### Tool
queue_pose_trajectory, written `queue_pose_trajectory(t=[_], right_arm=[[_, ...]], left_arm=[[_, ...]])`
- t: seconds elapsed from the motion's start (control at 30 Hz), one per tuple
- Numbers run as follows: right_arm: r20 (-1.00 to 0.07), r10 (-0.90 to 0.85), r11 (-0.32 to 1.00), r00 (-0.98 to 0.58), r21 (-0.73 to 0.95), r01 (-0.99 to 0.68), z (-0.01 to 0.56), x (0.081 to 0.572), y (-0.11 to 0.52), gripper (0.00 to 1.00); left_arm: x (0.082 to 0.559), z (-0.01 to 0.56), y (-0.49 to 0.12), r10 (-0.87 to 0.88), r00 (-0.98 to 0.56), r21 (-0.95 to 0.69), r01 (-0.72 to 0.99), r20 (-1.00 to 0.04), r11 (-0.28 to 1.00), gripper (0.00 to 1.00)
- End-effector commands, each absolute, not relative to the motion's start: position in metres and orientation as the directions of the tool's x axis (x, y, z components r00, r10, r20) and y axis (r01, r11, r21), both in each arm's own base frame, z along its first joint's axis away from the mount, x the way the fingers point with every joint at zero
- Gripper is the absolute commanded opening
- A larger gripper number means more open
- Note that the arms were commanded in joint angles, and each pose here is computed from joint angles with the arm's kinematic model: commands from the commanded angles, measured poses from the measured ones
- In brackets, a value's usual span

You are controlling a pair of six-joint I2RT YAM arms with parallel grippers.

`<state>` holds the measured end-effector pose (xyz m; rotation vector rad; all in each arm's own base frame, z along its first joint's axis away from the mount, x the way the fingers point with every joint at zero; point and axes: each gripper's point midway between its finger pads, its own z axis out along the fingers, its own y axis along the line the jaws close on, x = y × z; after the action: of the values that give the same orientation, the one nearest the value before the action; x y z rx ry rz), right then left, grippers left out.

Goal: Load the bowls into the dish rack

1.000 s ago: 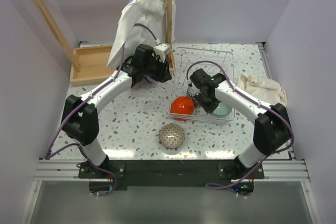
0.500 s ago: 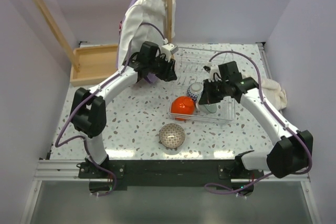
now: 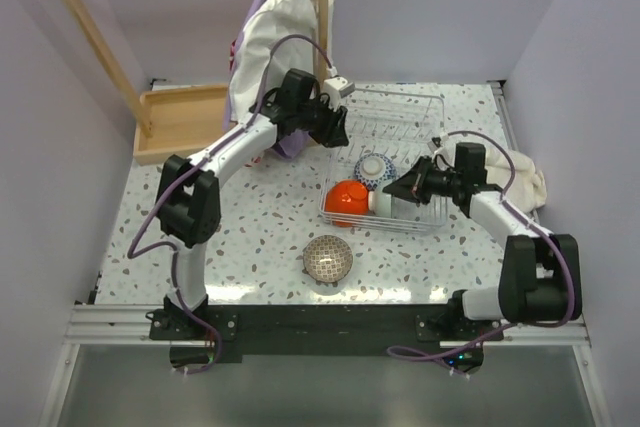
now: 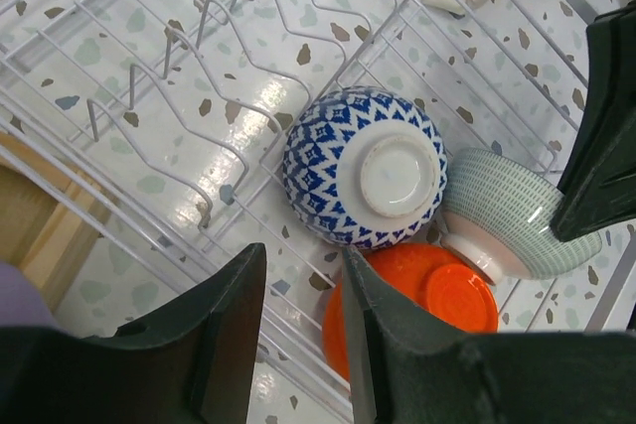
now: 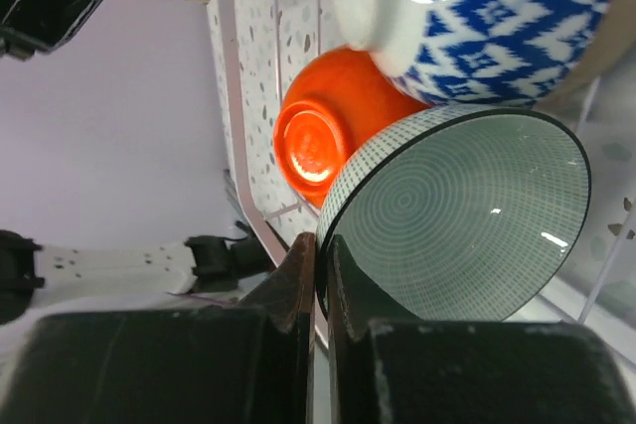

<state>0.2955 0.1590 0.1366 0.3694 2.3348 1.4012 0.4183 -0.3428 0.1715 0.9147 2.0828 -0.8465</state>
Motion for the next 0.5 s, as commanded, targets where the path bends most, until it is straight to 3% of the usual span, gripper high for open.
queue_pose_trajectory(t=[0.0, 0.23, 0.4, 0.47], right_arm=[[-0.218, 0.452, 0.364, -0.865, 0.930, -0.044, 0.155, 0.318, 0.152, 0.00], [-0.120, 0.388, 0.498, -0.914, 0.861, 0.099, 0.113, 0.303, 0.138, 0.00], [-0.113, 0.359, 0.625, -0.926, 0.766, 0.149, 0.107, 0.293, 0.118, 0.09], [-0.167, 0.353, 0.681, -0.920, 0.720, 0.131, 0.108, 0.295, 0.107, 0.14]], left_arm=[[0.428, 0.190, -0.358, 0.346, -0.440, -0.240, 0.838, -0.829, 0.491, 0.41], [0.433, 0.196, -0.379, 0.336, -0.404, -0.226, 0.858, -0.851, 0.461, 0.41], [0.426, 0.204, -0.384, 0.323, -0.400, -0.237, 0.865, -0.858, 0.443, 0.41], [0.425, 0.207, -0.384, 0.316, -0.397, -0.238, 0.866, -0.862, 0.439, 0.41]])
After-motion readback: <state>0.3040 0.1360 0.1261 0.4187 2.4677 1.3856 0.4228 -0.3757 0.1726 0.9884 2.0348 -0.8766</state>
